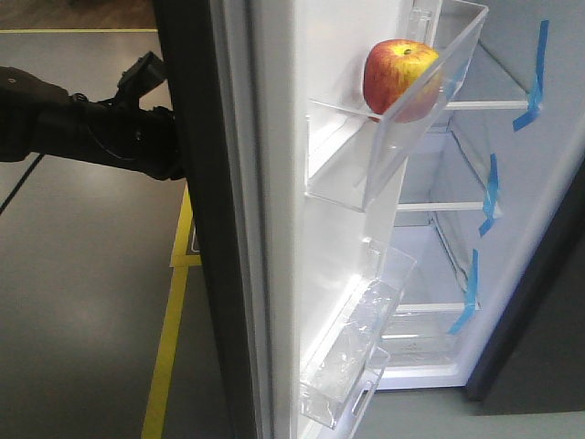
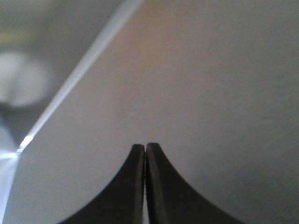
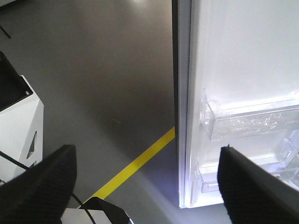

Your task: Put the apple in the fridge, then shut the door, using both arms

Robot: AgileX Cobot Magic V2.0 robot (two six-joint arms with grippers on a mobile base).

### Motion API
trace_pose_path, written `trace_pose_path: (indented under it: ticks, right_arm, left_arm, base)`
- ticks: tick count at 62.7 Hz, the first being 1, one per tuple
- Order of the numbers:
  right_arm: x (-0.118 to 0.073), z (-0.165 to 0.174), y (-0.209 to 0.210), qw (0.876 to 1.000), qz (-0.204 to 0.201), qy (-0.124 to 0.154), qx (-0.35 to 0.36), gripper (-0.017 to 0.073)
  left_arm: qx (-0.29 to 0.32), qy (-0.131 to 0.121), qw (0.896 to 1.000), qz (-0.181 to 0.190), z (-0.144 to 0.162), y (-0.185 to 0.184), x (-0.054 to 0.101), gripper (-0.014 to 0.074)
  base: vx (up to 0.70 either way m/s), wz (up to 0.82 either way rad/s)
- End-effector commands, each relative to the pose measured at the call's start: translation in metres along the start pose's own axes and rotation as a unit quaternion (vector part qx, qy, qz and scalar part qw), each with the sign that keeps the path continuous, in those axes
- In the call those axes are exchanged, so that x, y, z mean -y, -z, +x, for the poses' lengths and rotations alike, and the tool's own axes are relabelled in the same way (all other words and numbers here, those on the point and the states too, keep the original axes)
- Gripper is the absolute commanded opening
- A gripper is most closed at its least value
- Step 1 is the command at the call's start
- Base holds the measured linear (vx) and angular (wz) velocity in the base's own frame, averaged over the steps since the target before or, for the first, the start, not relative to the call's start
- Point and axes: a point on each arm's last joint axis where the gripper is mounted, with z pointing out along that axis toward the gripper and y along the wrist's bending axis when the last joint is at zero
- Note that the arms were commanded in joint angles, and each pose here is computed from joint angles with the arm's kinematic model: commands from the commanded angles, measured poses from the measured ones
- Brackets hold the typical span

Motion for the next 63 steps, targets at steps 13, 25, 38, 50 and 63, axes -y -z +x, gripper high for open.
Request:
trace_pose_path:
  ticks: [13,25,38,50,63]
  right_arm:
    - [0.000,-0.011,0.003,0.999,0.001,-0.004,0.033,0.0587]
    - [0.000,-0.011,0.003,0.999,0.001,-0.004,0.033,0.0587]
    - [0.000,-0.011,0.003,0.999,0.001,-0.004,0.033,0.0587]
    - [0.000,-0.011,0.003,0.999,0.000,-0.004,0.033,0.0587]
    - [-0.001,-0.011,0.003,0.999,0.000,-0.004,0.032,0.0587]
  left_arm:
    - [0.032,-0.040,0.998,0.046,-0.006,-0.005,0.059,-0.0006]
    - [0.022,-0.055,0.997,0.059,0.003,-0.024,0.080,-0.0006]
    - [0.010,-0.073,0.994,0.076,0.015,-0.042,0.106,-0.0006]
    - [-0.001,-0.093,0.991,0.093,0.030,-0.059,0.135,-0.0006]
    - [-0.007,-0.115,0.987,0.109,0.048,-0.074,0.166,-0.0006]
  base:
    - [0.00,0.00]
    - [0.00,0.00]
    - [0.00,0.00]
    - [0.00,0.00]
    - [0.00,0.00]
